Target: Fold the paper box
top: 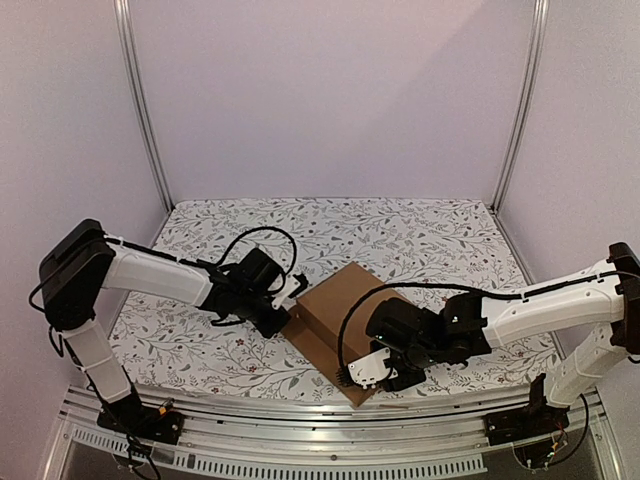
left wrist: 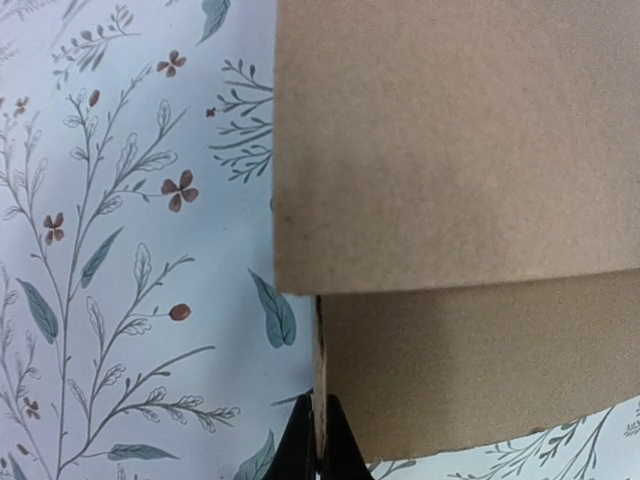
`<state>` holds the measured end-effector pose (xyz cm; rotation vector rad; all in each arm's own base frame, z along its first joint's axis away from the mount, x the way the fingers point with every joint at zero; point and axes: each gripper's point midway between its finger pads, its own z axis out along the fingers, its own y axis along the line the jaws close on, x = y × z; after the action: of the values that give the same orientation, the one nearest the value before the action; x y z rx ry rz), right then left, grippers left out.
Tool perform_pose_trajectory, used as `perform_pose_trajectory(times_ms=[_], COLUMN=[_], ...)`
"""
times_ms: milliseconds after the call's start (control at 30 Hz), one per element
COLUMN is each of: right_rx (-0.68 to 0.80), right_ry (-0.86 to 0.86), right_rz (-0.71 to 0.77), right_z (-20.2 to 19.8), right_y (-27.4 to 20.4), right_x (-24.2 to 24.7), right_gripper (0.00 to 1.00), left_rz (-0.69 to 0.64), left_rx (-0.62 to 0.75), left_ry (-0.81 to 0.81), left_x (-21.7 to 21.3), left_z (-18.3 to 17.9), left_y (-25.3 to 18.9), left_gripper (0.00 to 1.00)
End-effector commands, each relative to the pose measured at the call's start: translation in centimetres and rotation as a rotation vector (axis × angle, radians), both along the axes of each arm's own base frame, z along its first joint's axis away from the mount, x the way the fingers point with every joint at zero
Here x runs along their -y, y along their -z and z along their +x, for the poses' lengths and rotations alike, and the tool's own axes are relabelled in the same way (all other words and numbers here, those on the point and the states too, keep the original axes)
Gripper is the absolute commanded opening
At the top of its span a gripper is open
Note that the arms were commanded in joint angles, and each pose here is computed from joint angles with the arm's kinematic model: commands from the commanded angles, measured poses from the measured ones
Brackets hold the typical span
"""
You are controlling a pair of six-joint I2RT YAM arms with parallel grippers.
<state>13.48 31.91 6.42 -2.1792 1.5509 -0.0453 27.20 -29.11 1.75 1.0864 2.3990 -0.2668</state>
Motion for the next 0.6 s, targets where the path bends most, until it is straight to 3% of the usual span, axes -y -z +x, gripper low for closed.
perform_pose_trajectory(times_ms=[0,567], right_rx=[-0.043,-0.055], right_ry=[-0.021,-0.028], right_rz=[-0.026,-0.027], right_z=[-0.8,-1.0], right_y=[1.1,1.1], right_x=[-0.1,-0.2], right_gripper=[0.52,0.53], left_rz=[-0.033,-0.070], left_rx=[-0.059,-0.084], left_ry=[0.011,-0.027], left_x=[-0.2,0.5], left_z=[-1.2,0.0], left_y=[0.9,0.7], left_gripper=[0.00,0.00])
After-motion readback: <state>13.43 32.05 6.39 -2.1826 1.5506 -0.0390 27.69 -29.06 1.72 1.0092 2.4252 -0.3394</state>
